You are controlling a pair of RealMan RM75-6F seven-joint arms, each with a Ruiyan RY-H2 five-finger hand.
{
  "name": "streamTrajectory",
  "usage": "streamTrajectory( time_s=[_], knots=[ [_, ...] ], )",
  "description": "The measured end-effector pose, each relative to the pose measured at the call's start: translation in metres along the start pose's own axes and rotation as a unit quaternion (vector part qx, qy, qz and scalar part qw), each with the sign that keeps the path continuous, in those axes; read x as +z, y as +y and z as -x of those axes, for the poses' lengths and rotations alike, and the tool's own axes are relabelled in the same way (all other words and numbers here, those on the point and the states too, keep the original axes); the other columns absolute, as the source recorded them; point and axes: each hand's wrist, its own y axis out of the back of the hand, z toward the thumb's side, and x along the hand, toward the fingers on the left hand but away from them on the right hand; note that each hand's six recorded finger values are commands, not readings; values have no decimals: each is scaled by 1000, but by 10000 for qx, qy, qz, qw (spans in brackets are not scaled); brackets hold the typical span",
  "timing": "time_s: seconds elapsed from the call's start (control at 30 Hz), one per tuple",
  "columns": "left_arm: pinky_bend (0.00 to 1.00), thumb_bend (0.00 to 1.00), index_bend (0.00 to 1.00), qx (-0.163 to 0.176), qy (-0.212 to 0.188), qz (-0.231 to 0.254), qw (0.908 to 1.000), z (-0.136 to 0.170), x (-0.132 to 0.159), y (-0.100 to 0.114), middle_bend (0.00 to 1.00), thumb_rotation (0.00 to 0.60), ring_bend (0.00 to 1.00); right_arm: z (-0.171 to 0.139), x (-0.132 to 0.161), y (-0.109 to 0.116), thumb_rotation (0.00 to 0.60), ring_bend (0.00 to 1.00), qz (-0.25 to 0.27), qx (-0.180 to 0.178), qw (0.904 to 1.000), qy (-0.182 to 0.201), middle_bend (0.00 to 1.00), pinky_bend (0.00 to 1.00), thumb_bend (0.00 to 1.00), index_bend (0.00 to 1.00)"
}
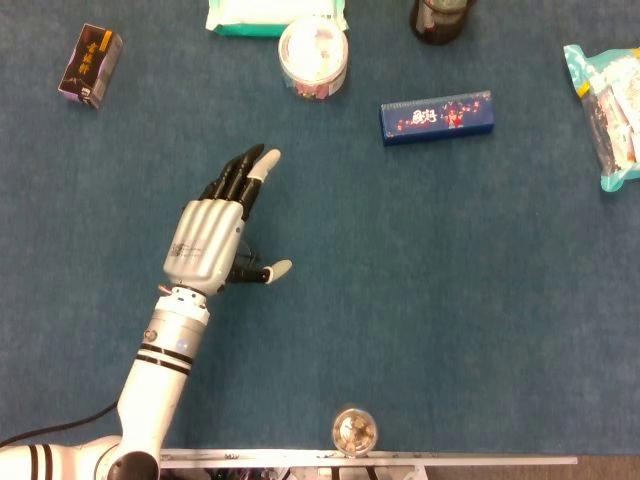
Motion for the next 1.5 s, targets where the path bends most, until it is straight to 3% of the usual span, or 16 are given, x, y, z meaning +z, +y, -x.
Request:
streamTrajectory(
  time_s=[1.5],
  knots=[
    [181, 34, 0, -132, -14, 119, 9998, -26, -30, -6, 0, 600, 50, -1, 0, -8, 600, 342, -39, 73, 9999, -118, 390, 579, 218, 435]
  ],
)
